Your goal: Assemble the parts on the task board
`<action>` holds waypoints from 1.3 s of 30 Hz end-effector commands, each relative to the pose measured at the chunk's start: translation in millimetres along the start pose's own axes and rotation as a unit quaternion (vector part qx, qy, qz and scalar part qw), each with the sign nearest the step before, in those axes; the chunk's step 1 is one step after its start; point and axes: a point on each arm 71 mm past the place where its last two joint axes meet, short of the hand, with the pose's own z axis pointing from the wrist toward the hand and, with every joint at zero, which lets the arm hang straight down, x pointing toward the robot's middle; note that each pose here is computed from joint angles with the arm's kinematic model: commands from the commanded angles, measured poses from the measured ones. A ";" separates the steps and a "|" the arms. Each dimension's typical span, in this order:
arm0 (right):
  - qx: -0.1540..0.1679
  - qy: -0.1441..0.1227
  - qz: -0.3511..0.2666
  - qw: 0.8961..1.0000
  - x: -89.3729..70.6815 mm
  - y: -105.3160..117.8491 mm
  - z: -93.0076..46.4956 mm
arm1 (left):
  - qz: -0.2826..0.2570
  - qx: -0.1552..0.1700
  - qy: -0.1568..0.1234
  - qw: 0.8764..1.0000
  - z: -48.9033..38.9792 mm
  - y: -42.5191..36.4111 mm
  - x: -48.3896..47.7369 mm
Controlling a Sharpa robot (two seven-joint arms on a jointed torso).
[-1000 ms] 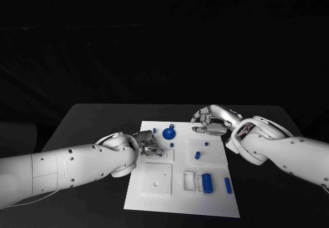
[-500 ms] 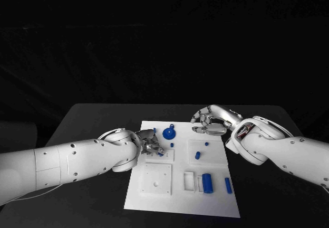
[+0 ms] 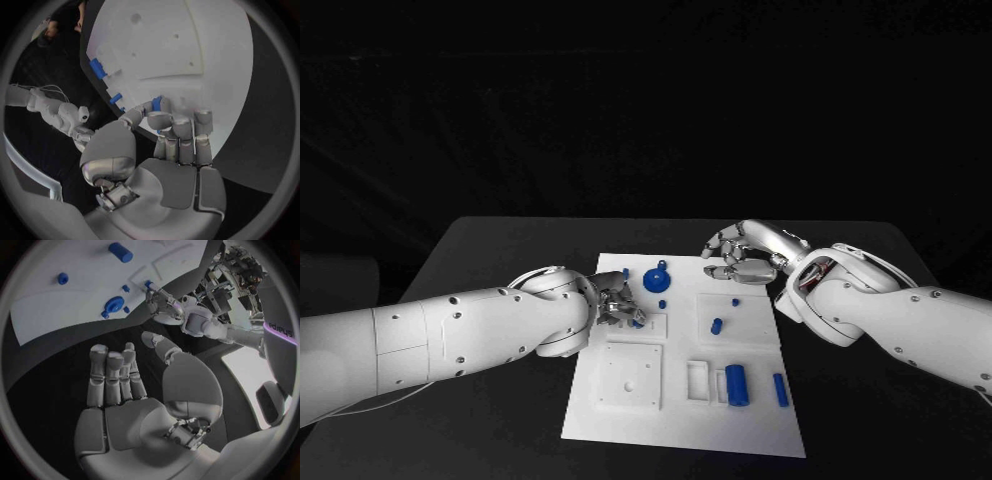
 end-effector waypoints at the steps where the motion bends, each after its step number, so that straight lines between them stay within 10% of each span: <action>1: -0.002 0.007 0.000 1.000 1.1 0.6 0.1 | 0.008 -0.005 0.042 0.999 -0.1 -0.9 11.0; 22: -0.002 0.007 0.000 1.000 1.5 0.5 0.8 | -0.015 -0.019 0.046 0.999 2.7 7.3 6.6; 39: -0.003 0.008 0.000 1.000 2.1 1.1 1.7 | -0.014 -0.021 0.079 0.997 7.7 -2.2 1.4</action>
